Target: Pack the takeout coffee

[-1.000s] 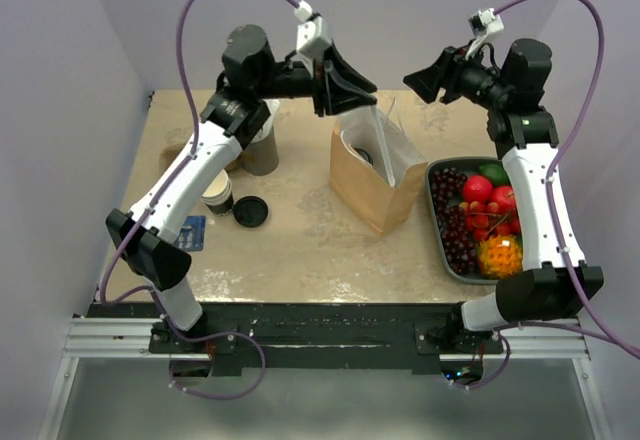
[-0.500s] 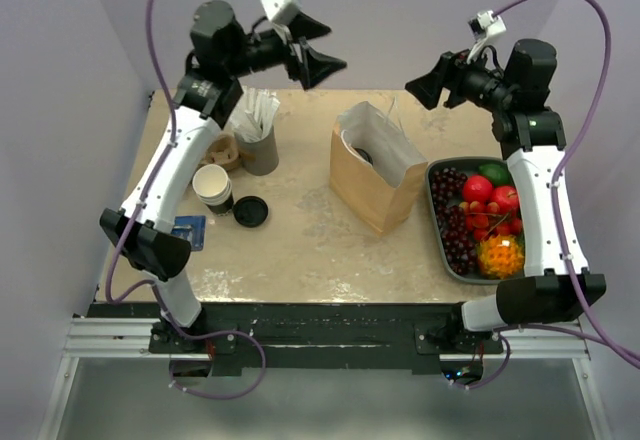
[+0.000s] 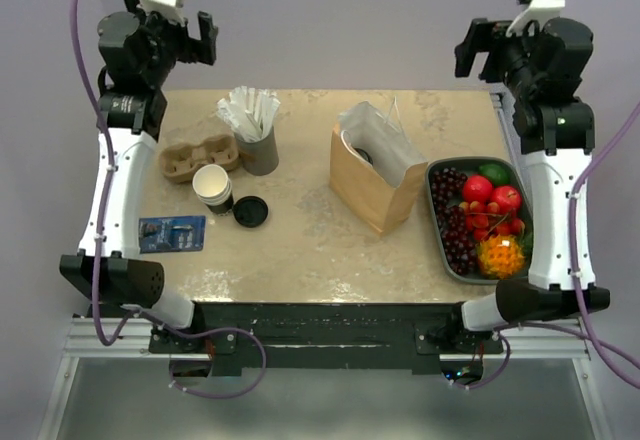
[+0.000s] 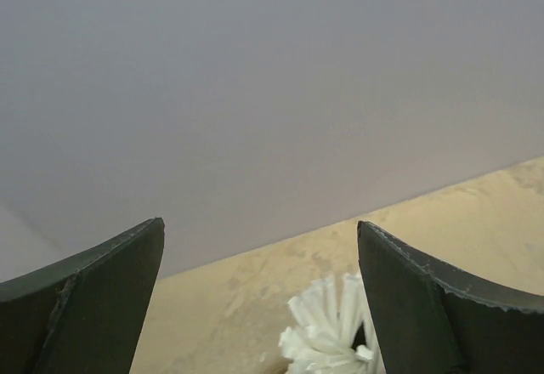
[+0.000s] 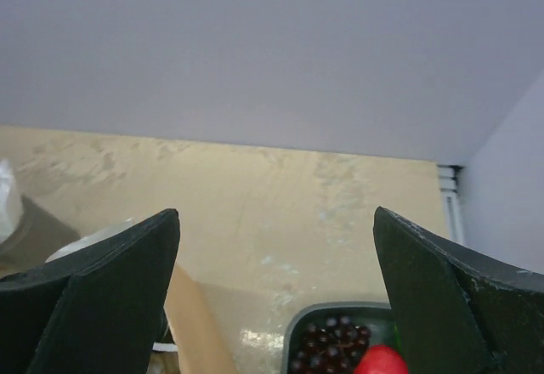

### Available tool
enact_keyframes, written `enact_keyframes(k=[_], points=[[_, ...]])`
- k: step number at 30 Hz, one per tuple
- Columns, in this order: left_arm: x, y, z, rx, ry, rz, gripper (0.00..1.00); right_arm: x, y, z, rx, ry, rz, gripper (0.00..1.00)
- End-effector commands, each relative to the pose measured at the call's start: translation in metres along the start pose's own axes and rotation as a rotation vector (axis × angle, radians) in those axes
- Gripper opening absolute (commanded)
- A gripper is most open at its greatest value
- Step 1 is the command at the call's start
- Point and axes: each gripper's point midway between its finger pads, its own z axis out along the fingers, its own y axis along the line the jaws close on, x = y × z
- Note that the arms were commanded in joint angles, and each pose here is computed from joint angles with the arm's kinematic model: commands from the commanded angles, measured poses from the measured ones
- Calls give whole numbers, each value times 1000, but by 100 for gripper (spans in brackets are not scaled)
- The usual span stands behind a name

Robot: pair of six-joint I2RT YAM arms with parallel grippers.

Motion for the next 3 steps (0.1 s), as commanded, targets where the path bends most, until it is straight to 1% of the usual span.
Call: enact_keyframes(k=[1, 2, 3], points=[[-22, 65, -24, -286, -48, 10, 99, -59, -35, -3, 207, -127, -3, 99], [-34, 73, -26, -322, -76, -12, 99, -69, -36, -3, 210, -146, -2, 99], [-43, 77, -28, -344, -99, -23, 99, -95, -33, -12, 205, -221, -5, 99]])
